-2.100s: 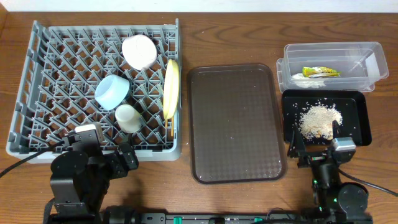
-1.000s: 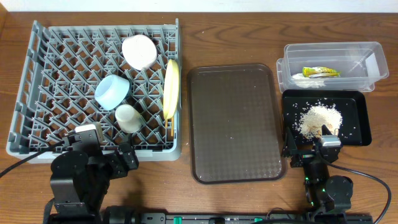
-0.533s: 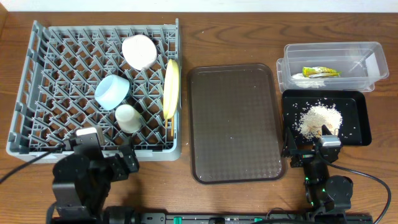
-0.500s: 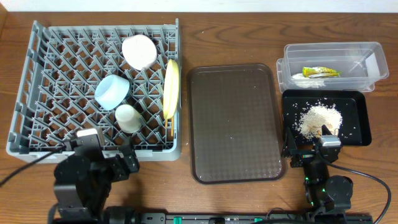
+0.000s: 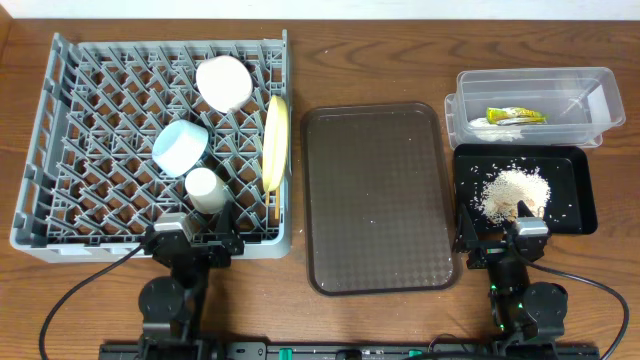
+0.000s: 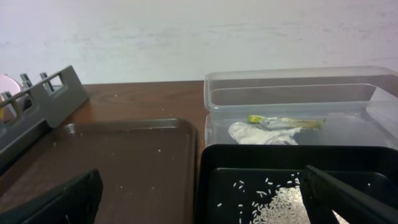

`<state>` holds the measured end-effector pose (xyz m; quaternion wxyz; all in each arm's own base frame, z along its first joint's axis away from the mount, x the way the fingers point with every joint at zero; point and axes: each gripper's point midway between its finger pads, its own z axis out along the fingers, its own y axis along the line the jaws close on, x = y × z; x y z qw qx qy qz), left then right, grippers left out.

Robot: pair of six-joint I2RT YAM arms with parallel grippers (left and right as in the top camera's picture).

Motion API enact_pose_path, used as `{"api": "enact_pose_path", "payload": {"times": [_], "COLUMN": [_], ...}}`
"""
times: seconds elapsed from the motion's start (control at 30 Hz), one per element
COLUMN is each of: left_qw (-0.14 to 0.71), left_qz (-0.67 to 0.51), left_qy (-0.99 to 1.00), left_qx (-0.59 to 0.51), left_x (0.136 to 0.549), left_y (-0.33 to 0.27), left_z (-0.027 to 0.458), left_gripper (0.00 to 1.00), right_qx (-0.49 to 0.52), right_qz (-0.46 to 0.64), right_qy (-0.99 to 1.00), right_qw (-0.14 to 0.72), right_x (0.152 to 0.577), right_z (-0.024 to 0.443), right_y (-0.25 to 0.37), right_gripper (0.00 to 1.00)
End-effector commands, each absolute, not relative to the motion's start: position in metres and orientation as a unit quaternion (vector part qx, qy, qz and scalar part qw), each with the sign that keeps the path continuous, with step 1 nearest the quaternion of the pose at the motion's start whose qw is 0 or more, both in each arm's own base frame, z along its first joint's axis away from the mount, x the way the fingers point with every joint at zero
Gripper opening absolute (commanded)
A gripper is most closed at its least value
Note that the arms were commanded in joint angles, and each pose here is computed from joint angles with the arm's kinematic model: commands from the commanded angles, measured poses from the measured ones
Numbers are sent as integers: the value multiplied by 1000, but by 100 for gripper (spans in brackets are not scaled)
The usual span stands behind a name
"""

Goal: Sort waste into correct bins and load items into the dishwasher rack

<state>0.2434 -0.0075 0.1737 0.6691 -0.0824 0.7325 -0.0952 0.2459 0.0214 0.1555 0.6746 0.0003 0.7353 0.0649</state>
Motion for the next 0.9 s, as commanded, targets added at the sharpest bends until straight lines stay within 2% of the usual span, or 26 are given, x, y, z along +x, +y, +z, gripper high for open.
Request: {"api": "enact_pose_path", "payload": {"times": [0.0,0.13,0.33,0.87], "left_qw": [703,715,647,646], "left_qz": [-79,-63,-60,-72], "left_qy": [699,685,752,753], "left_qx": [-106,-123,-113,-102], "left_x": [247,246,243,244], "left_y": [4,13,7,1], "left_z": [180,182,136,136], "left_gripper": [98,98,98,98], "right_qx": [-3,-3,-3,-3], "right_qz": [63,63,63,64], "right_qy": [736,736,736,736], "right_qw": [674,674,674,674], "right_x": [246,246,246,246], "right_z": [155,155,155,155], "right_y": [22,22,22,22], "right_gripper": [99,99,99,99]}}
